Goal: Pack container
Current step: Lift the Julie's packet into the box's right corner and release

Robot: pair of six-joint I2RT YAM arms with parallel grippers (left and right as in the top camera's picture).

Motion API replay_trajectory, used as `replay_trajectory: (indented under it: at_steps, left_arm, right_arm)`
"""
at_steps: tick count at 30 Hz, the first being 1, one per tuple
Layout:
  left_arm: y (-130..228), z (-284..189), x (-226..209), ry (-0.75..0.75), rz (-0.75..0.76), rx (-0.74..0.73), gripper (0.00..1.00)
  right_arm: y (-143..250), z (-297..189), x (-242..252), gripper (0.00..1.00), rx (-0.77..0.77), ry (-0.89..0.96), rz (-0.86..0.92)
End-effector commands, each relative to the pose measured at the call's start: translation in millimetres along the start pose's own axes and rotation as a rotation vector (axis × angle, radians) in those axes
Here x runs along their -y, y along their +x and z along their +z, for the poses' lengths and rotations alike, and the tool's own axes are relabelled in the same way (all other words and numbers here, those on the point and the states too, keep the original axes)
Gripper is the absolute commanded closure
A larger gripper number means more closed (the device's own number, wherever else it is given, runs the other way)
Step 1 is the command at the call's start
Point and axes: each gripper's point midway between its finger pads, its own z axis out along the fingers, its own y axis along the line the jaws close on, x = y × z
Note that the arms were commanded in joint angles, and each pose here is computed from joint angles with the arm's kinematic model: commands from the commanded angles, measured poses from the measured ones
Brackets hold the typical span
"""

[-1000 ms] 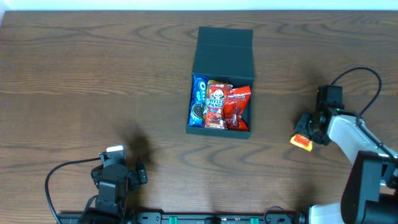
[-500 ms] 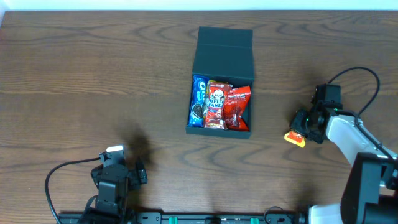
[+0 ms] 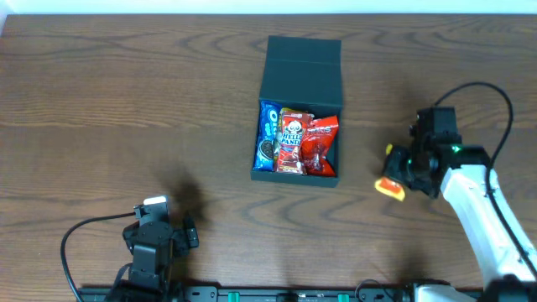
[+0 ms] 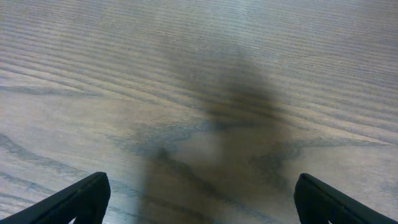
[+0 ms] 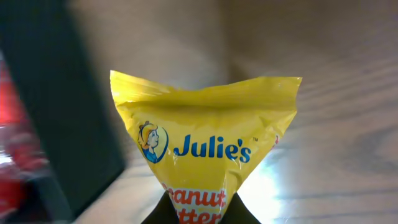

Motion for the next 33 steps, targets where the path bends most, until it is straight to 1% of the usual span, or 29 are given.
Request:
replay_trajectory:
  at_steps: [1, 5, 7, 10, 13, 18, 22, 26, 30, 33]
  left_arm:
    - [16.8, 5.2, -6.5, -0.032, 0.028, -0.051, 0.05]
    - [16.8, 5.2, -6.5, -0.032, 0.028, -0.051, 0.05]
    - [16.8, 5.2, -6.5, -0.032, 0.028, -0.051, 0.05]
    - [16.8, 5.2, -6.5, -0.032, 0.028, -0.051, 0.05]
    - [16.8, 5.2, -6.5, -0.032, 0.028, -0.051, 0.05]
    - [16.8, 5.2, -6.5, -0.032, 0.028, -0.051, 0.05]
    - [16.8, 5.2, -6.5, -0.032, 0.028, -0.051, 0.05]
    - [16.8, 5.2, -6.5, -0.032, 0.028, -0.051, 0.05]
    - [16.8, 5.2, -6.5, -0.032, 0.028, -0.051, 0.05]
    - [16.8, 5.2, -6.5, -0.032, 0.028, -0.051, 0.05]
  right_arm:
    - [-7.6, -31.8, -51.8, 0.96, 0.035, -0.130, -0.073]
    - [-3.9, -53.9, -103.6, 0.90, 0.067, -0.221, -0.204]
    - [-1.6, -57.9, -128.3, 0.89, 0.079, -0.256, -0.264]
    - [2.4, -45.8, -151.4, 0.88, 0.050, -0.264, -0.314]
    - [5.1, -25.9, -163.6, 0.90, 0.000, -0.242, -0.336]
    - [3.5, 3.8, -166.0, 0.92, -0.037, -0.199, -0.326]
    - [-5.6, 22.3, -150.0, 0.92, -0.018, -0.088, -0.238]
    - [-9.8, 29.8, -144.3, 0.90, -0.004, -0.047, -0.200]
    - [-12.1, 36.0, -139.9, 0.91, 0.002, -0.017, -0.198]
    - [-11.7, 43.4, -138.2, 0.88, -0.005, -0.002, -0.190]
